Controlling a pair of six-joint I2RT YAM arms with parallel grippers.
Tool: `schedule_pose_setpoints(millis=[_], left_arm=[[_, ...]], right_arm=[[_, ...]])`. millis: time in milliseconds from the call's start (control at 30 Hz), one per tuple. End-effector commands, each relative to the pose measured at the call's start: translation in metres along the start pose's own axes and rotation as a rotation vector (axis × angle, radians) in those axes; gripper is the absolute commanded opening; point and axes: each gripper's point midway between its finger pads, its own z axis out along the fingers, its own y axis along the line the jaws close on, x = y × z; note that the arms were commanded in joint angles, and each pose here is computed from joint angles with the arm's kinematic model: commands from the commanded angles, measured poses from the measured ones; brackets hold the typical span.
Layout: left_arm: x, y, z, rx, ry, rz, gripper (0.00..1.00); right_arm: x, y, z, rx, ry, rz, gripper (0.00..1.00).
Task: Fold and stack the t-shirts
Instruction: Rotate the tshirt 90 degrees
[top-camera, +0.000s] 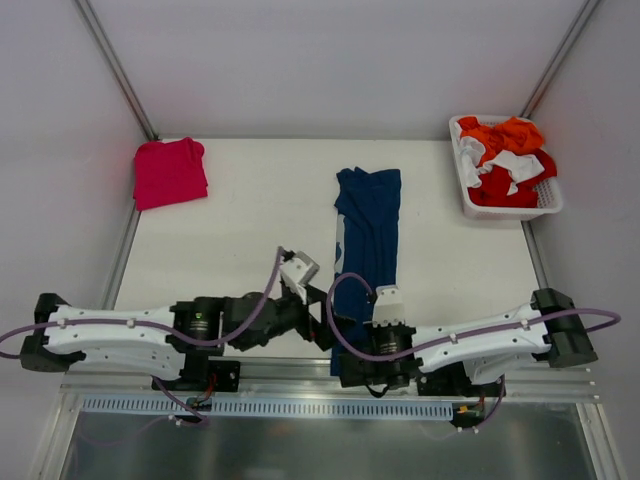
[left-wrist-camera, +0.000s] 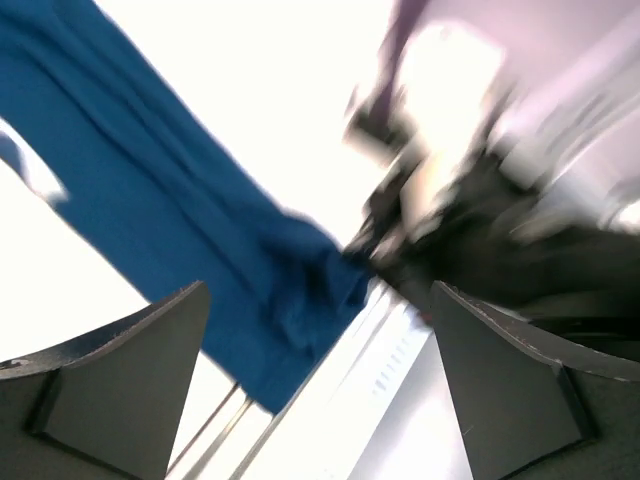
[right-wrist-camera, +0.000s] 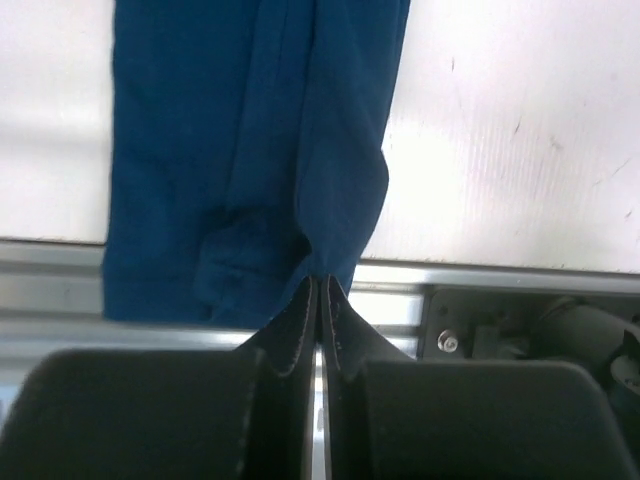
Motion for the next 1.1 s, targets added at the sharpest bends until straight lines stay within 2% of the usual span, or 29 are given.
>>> schedule_pose_setpoints(millis=[0, 133, 267, 400, 533, 567, 600, 633, 667, 700, 867, 1067], left_arm=[[-0.011, 0.042, -0.021, -0.156, -0.108, -0.009, 0.94], [-0.01, 0.059, -0.043, -0.171, -0.152, -0.096, 0.94], [0.001, 0.072, -0.047, -0.207, -0.14, -0.121, 0.93], [0.01, 0.098, -0.053, -0.336, -0.142, -0.139, 0.94], [0.017, 0.122, -0.057, -0.452, -0.156, -0.182, 0.98], [0.02, 0.126, -0.057, -0.464, -0.149, -0.192, 0.99], [0.025, 0.129, -0.056, -0.475, -0.14, -0.218, 0.99], [0.027, 0.136, -0.054, -0.495, -0.135, -0.237, 0.99], [0.031, 0.136, -0.053, -0.485, -0.114, -0.253, 0.99], [0.034, 0.139, -0.052, -0.492, -0.106, -0.261, 0.99], [0.047, 0.147, -0.048, -0.527, -0.089, -0.291, 0.99], [0.063, 0.129, -0.026, -0.493, 0.02, -0.324, 0.99]], right_arm=[[0.0, 0.009, 0.012, 0.029, 0.011, -0.132, 0.0], [0.004, 0.031, 0.016, 0.056, 0.033, -0.211, 0.01], [0.007, 0.062, 0.017, 0.024, 0.053, -0.255, 0.0], [0.013, 0.082, 0.018, -0.04, 0.068, -0.253, 0.01], [0.011, 0.081, 0.016, -0.053, 0.069, -0.239, 0.02], [0.012, 0.08, 0.016, -0.053, 0.071, -0.239, 0.29], [0.011, 0.078, 0.016, -0.054, 0.072, -0.234, 0.53], [0.012, 0.076, 0.016, -0.049, 0.073, -0.223, 0.71], [0.013, 0.074, 0.014, -0.05, 0.071, -0.222, 0.82], [0.01, 0.066, 0.013, -0.028, 0.06, -0.23, 0.87], [-0.006, 0.042, -0.011, 0.002, -0.008, -0.187, 0.93], [-0.013, 0.012, -0.025, 0.029, -0.036, -0.129, 0.93]])
